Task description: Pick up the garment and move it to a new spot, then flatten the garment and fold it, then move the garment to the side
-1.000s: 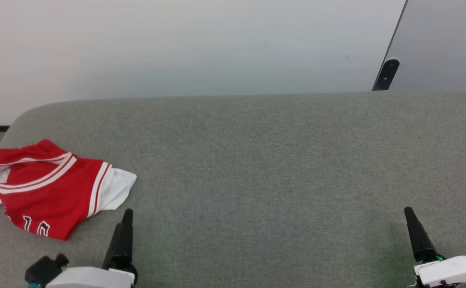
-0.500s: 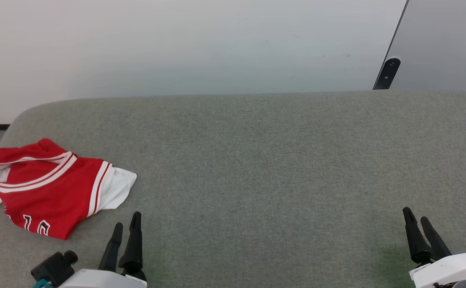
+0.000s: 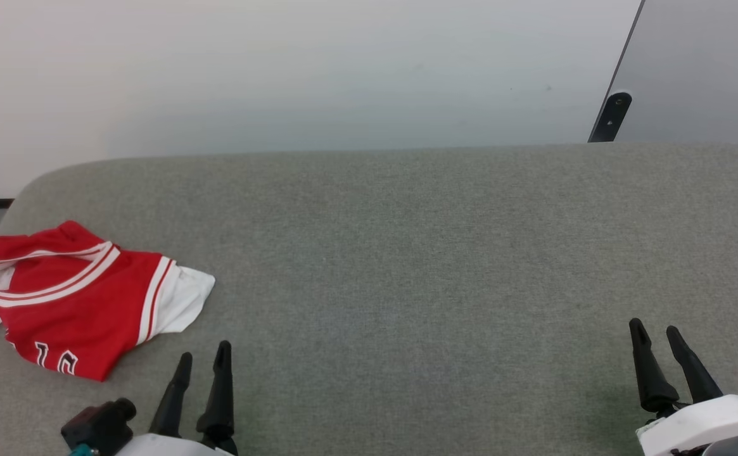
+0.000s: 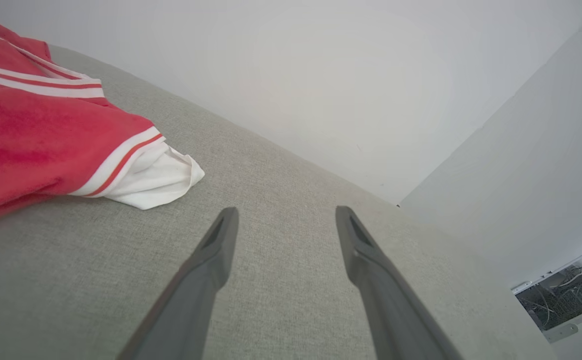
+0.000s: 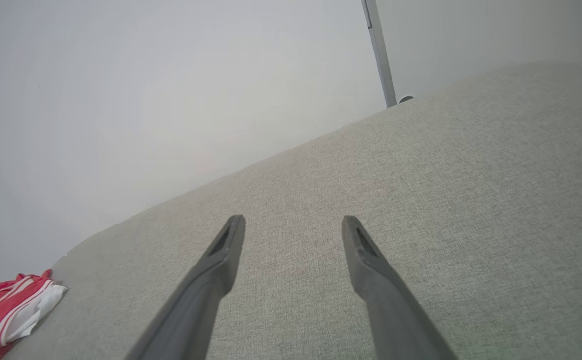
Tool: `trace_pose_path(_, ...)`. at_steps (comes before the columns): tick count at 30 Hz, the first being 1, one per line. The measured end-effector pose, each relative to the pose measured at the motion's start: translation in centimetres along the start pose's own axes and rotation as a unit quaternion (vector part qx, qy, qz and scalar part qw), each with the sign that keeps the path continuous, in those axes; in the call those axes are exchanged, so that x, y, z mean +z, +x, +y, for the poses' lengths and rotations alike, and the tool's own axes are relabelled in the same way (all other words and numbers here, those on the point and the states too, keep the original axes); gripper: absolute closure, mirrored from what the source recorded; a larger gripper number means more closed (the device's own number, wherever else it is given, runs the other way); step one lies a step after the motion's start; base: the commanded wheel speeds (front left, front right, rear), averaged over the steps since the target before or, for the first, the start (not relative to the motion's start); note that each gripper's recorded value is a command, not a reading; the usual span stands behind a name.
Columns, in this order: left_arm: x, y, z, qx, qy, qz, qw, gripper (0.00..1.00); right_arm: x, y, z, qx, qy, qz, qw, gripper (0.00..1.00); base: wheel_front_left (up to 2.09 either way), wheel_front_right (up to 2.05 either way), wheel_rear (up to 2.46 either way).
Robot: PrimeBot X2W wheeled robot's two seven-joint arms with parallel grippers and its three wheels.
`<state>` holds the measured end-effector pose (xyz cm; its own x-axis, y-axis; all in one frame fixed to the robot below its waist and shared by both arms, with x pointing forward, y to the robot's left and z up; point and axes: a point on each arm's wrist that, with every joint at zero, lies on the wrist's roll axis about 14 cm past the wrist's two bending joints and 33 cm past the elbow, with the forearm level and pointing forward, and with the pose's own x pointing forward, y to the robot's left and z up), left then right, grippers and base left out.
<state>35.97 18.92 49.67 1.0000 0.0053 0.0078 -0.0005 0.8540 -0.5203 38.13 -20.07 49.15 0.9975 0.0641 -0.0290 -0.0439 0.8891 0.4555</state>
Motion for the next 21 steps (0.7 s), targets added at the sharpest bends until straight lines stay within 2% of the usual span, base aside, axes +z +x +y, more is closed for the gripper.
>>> trace_pose_path(21,0.3,-0.7,-1.1,-0.026,0.111,-0.014,0.993,0.00,-0.8,-1.6,2.4,0.024,-0.108,-0.015,0.994,0.00,0.00,0.00,0.00)
